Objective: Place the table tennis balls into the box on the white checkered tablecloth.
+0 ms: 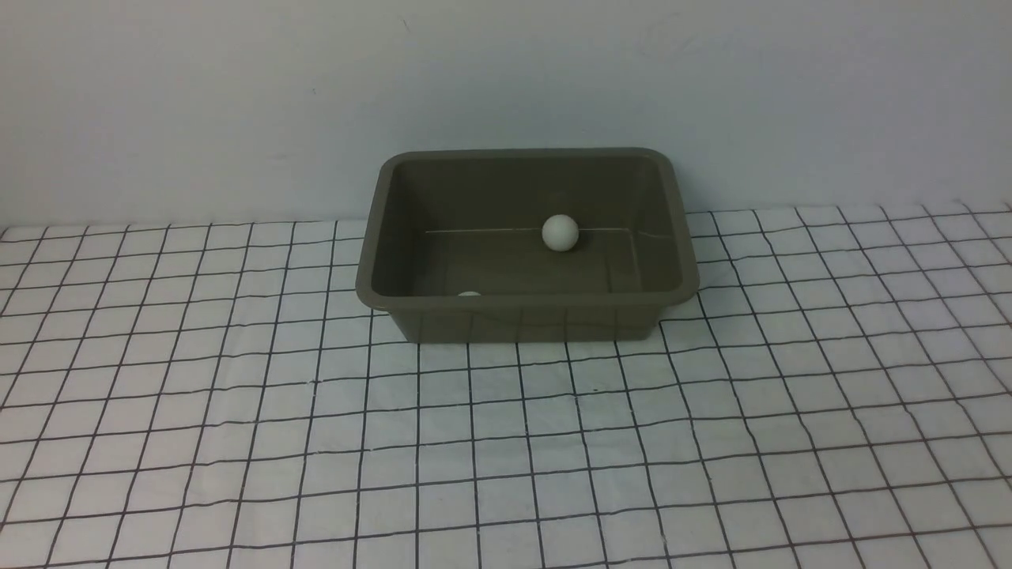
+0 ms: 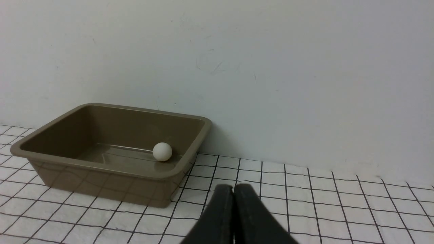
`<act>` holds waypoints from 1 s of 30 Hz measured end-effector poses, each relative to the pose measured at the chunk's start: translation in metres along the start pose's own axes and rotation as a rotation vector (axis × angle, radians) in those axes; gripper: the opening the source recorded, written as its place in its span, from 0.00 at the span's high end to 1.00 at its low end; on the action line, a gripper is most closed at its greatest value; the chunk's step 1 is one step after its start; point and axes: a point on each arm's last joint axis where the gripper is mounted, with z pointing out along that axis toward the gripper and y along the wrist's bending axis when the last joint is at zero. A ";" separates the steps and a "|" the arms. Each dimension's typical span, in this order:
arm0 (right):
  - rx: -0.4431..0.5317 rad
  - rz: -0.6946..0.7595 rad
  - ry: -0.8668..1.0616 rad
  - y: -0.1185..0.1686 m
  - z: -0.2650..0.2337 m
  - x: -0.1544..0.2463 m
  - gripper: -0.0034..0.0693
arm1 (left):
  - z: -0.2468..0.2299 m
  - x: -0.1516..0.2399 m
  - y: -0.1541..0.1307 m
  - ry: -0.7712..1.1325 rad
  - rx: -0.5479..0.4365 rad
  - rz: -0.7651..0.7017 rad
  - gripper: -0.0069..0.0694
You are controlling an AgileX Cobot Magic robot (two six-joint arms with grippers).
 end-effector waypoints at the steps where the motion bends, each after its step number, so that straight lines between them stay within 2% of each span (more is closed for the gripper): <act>1: 0.000 0.000 0.000 0.000 0.000 0.000 0.98 | 0.001 0.016 0.002 0.004 -0.009 -0.015 0.92; 5: 0.000 0.000 0.000 0.000 0.000 0.000 0.98 | 0.001 0.084 0.010 0.024 -0.053 -0.052 0.92; 12: 0.000 0.000 0.000 0.000 0.000 0.000 0.98 | -0.003 0.161 0.015 0.064 -0.083 -0.076 0.92; 24: 0.000 0.000 0.000 0.000 0.000 0.000 0.98 | -0.002 0.218 0.016 0.013 -0.076 -0.101 0.92; 30: 0.000 0.000 0.000 0.000 0.000 0.000 0.98 | 0.001 0.227 0.016 0.037 -0.078 -0.101 0.92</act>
